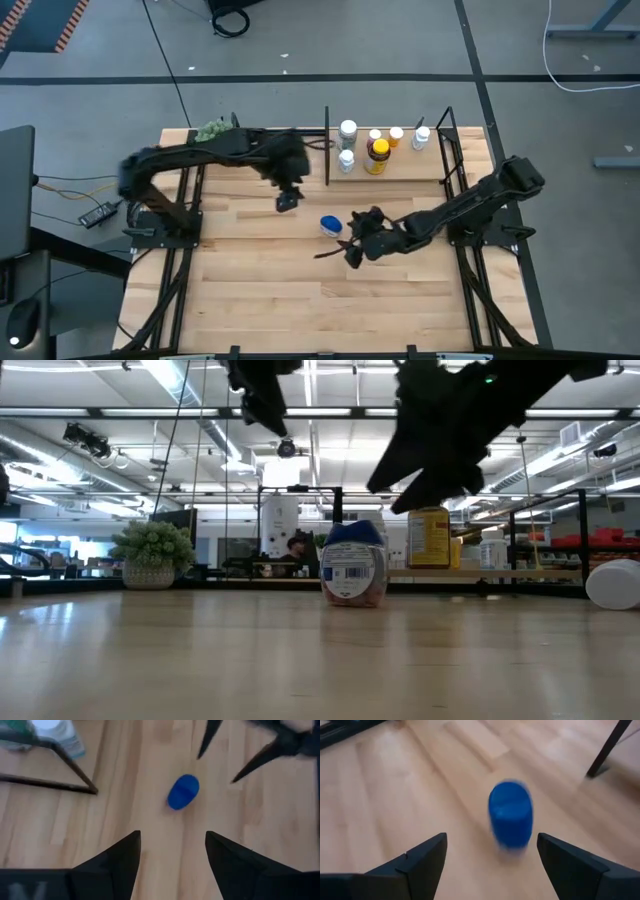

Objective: Pick and place medicine bottles onto shelf by color
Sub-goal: Put the blue pill bottle on the shelf

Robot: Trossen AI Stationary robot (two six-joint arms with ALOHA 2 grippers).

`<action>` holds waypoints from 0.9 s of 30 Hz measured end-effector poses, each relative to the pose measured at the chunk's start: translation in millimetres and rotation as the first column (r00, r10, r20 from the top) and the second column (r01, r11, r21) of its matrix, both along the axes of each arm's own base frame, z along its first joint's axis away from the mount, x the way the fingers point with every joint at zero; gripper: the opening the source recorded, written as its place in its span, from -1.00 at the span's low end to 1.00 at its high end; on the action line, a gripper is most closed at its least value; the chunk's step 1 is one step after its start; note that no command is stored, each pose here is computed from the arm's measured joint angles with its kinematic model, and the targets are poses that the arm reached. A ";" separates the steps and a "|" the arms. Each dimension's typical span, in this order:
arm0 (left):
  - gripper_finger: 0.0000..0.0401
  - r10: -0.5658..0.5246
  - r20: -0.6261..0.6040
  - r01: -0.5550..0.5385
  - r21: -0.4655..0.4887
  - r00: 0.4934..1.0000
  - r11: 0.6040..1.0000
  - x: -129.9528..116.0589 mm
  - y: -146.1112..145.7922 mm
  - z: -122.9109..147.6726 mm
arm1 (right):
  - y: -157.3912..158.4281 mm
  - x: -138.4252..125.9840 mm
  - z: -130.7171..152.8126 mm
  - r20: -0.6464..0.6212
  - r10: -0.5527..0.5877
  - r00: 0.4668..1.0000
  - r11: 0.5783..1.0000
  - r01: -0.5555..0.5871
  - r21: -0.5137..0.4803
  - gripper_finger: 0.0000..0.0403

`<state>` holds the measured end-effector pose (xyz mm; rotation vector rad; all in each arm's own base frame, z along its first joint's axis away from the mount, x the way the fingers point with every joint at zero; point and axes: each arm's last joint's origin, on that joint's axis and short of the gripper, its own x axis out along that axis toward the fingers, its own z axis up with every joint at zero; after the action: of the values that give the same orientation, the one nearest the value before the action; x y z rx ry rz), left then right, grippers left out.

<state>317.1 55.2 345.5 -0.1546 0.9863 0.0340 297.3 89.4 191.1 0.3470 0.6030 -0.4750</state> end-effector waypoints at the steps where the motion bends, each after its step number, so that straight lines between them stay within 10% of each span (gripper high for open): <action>1: 0.14 0.016 0.025 -0.015 -0.007 1.000 1.000 -7.6 -1.6 1.5 | -2.5 4.8 0.0 -0.001 -0.014 1.000 1.000 0.014 -0.021 0.57; 11: 0.11 0.127 0.065 -0.125 -0.036 0.990 0.991 -62.3 -10.8 4.3 | -25.2 40.8 -16.8 -0.082 -0.031 0.996 0.997 0.025 -0.071 0.57; 27: 0.03 0.135 0.069 -0.133 -0.031 0.988 0.991 -67.1 -11.5 4.9 | -39.2 45.1 -26.9 -0.119 -0.029 0.992 1.000 0.028 -0.010 0.36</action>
<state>250.0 43.7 350.4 -0.2450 0.9046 0.1373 342.4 50.3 164.1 0.3217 0.7129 -0.5283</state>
